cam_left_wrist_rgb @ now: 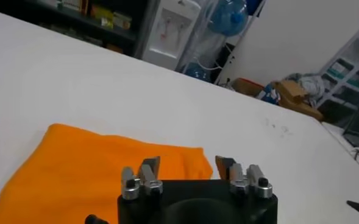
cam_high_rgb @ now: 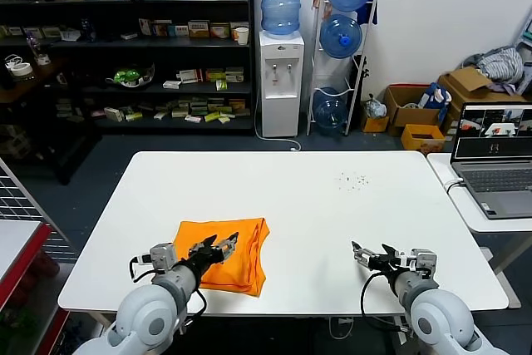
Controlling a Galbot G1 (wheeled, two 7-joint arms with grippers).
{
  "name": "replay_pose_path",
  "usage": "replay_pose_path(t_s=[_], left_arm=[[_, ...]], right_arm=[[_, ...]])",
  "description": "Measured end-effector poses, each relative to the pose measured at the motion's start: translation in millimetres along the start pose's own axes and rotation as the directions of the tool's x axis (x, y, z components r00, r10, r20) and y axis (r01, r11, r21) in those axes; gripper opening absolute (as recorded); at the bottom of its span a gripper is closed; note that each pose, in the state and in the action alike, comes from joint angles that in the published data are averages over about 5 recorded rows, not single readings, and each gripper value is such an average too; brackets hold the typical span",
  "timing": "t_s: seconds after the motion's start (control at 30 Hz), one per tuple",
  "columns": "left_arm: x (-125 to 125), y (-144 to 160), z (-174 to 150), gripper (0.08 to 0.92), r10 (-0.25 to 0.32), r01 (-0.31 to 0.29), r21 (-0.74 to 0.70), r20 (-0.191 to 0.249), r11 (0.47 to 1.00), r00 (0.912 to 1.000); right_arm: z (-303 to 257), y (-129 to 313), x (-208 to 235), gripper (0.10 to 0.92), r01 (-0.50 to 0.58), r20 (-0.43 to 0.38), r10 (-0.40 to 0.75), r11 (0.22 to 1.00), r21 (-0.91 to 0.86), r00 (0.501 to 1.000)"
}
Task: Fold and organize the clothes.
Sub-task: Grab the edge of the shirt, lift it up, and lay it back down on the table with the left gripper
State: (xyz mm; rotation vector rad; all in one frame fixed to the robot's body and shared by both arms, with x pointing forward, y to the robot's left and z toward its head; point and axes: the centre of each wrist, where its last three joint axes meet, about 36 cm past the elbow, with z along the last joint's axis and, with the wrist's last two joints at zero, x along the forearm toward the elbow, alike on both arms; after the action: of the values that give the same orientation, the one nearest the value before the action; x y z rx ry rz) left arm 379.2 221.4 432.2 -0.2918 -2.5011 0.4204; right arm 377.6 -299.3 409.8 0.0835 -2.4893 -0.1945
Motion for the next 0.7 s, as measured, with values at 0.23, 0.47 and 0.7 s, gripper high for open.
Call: replay_pose_path(t_s=[0.23,0.47,0.7], left_arm=[[-3.1,61.2,-9.9,0.820,-0.046,0.047,-0.087,0.003,0.995,0.9989],[-11.7,123.2,-7.9,0.823,-0.032,0.030,-0.153,-0.012,0.988,0.9994],[-16.2,156.9,5.7,0.823,-0.011,0.010,-0.181,-0.009,0.984,0.9999]], right_arm=[[1.1,0.8,0.0,0.823,0.008,0.001,-0.008,1.000,-0.004,1.000],[0.6,-1.1,1.9,0.823,0.005,0.004,-0.005,1.000,-0.004,1.000],[1.2,-3.8,3.3,0.823,-0.001,0.001,0.001,1.000,-0.003,1.000]])
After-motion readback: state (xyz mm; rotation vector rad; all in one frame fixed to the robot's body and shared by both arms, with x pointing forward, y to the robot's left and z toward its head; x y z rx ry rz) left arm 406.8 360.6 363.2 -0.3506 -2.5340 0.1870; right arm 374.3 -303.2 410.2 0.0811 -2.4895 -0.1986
